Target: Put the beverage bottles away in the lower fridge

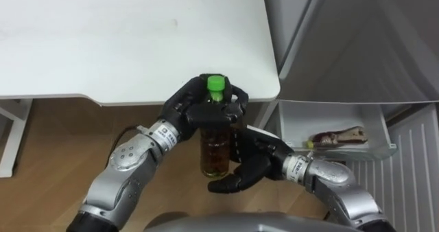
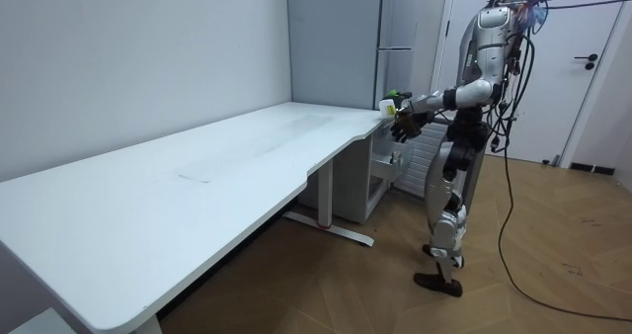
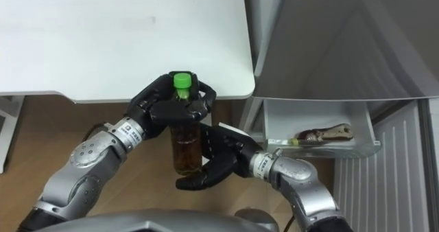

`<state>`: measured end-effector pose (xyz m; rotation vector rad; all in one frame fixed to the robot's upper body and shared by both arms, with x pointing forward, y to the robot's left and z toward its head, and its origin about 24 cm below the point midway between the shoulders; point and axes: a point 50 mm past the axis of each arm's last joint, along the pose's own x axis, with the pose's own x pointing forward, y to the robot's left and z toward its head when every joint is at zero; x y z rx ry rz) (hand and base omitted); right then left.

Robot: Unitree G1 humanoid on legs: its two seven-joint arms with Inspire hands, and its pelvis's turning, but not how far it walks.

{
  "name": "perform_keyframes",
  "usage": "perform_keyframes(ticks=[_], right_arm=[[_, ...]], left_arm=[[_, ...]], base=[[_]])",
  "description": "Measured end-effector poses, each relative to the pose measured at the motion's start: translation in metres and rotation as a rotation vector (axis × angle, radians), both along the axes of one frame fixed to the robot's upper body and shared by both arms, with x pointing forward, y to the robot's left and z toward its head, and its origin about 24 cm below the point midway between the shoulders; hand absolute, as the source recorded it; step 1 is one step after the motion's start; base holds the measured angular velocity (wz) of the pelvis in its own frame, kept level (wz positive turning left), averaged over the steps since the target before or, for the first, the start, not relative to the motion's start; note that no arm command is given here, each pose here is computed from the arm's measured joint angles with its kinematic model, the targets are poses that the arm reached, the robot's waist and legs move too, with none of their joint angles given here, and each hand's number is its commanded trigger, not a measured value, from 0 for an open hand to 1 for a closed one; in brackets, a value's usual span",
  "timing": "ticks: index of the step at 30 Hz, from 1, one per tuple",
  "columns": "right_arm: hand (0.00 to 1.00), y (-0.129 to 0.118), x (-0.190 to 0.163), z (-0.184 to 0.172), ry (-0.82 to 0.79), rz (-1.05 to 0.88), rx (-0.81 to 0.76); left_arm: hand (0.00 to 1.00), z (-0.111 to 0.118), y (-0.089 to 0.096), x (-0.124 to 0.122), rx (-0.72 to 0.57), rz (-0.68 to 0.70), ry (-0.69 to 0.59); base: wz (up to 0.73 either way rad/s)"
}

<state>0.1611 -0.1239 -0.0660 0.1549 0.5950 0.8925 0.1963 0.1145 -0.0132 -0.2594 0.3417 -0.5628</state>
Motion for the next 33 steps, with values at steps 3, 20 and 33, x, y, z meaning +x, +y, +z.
perform_keyframes(ticks=[3,20,33], right_arm=[[0.90,0.000,0.000,0.000,0.003,-0.001,0.005],[1.00,0.002,0.003,0.000,0.016,0.005,-0.026],[1.00,0.005,0.003,0.000,0.026,-0.011,0.008]], left_arm=[[1.00,-0.001,-0.002,-0.001,0.005,-0.013,0.003],[1.00,-0.002,-0.018,-0.008,-0.011,-0.105,0.006],[0.00,-0.001,-0.019,-0.008,-0.049,-0.098,0.007]], base=[[0.00],[0.00],[0.00]])
